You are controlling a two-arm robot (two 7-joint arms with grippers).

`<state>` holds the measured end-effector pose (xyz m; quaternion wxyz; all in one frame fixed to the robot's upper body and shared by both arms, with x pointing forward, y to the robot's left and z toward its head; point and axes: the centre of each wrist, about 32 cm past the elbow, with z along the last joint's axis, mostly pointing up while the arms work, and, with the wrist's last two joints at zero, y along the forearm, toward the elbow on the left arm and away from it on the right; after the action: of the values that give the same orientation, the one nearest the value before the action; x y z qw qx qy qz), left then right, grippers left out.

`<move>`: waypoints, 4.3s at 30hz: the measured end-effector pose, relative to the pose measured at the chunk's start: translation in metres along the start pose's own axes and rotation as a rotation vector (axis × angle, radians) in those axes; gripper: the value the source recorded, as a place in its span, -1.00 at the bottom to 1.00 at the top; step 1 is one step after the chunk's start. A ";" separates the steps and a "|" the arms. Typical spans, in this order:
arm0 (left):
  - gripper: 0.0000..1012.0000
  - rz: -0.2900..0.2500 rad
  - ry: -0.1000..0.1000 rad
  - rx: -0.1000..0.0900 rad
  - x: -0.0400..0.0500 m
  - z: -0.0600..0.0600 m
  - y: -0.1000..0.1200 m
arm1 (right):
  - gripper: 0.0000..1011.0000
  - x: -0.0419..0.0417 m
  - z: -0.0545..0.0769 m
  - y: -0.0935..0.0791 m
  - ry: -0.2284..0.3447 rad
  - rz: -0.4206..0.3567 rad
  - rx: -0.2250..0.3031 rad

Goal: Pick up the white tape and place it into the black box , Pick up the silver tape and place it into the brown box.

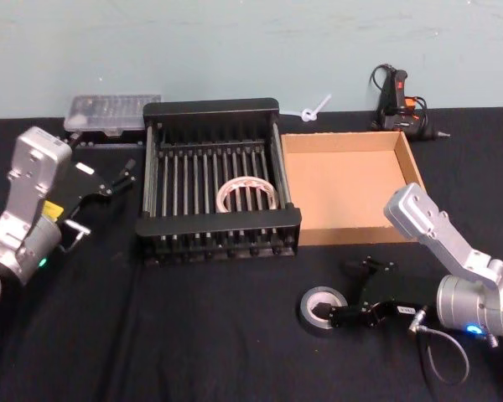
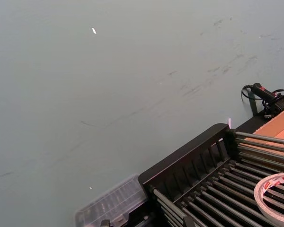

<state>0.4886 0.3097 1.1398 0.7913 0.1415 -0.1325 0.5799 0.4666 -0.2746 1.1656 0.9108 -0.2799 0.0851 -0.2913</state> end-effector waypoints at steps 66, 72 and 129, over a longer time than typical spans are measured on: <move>0.98 0.000 0.000 0.000 0.0000 0.000 0.000 | -0.70 0.0081 0.006 -0.008 0.043 -0.056 0.066; 0.98 0.000 0.000 0.000 0.0000 0.000 0.000 | -0.70 0.0178 0.016 -0.016 0.065 -0.142 0.140; 0.98 0.000 0.000 0.000 0.0000 0.000 0.000 | -0.69 0.0745 0.044 0.018 0.173 -0.420 0.170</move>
<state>0.4886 0.3097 1.1398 0.7913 0.1415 -0.1324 0.5799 0.5500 -0.2853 1.1925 0.8398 -0.1881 0.0778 -0.5033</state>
